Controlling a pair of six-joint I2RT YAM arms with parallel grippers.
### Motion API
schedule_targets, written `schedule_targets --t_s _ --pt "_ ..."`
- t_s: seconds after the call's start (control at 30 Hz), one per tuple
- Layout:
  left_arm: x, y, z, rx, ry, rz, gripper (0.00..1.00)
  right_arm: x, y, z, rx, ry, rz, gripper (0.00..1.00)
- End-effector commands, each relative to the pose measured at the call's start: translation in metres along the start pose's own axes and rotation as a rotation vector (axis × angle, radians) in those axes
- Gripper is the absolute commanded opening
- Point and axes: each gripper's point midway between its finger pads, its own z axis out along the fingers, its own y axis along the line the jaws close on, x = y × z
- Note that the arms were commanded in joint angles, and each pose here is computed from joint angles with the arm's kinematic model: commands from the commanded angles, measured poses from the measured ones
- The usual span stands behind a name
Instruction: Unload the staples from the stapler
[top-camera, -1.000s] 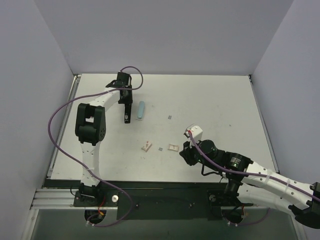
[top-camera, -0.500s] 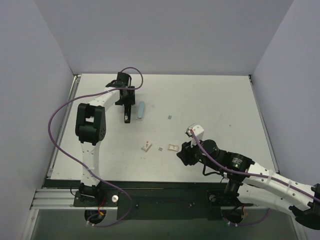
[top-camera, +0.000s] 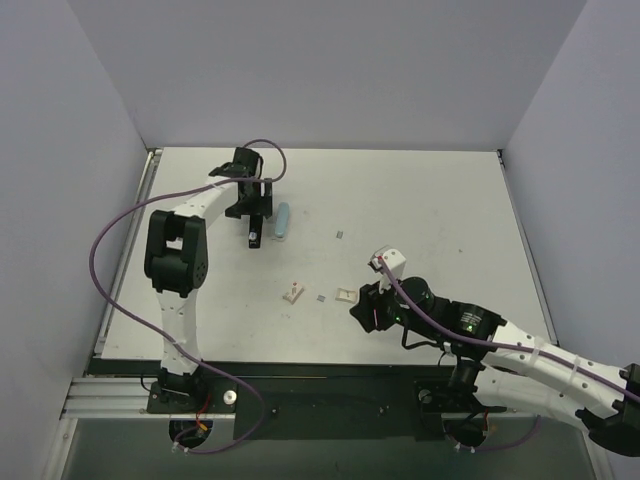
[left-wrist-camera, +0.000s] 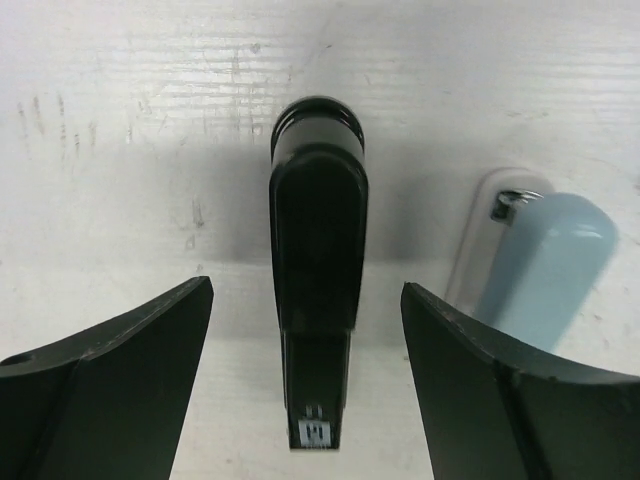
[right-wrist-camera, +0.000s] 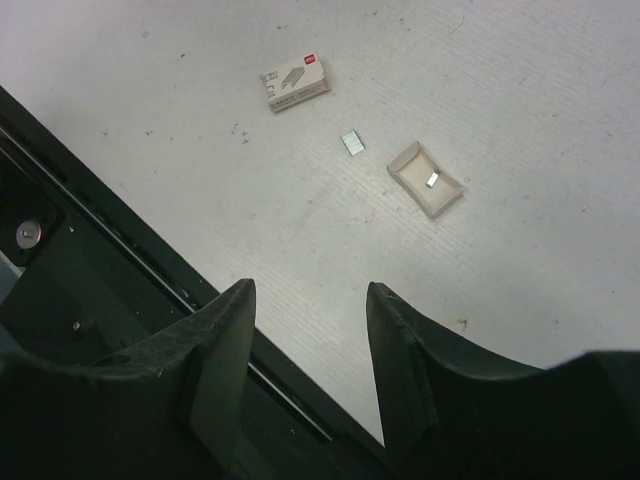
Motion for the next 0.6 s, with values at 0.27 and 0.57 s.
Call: schedule_targets --t_s 0.27,0.57 --pt "-0.04 -0.032 -0.167 0.199 -0.357 -0.105 0.9 -0.022 -0.01 -0.004 0.101 0.006 -0.004 0.5" --pt "0.033 -0.079 -0.224 0.341 -0.474 -0.095 0.89 0.009 -0.034 0.004 0.229 0.118 0.002 0.51"
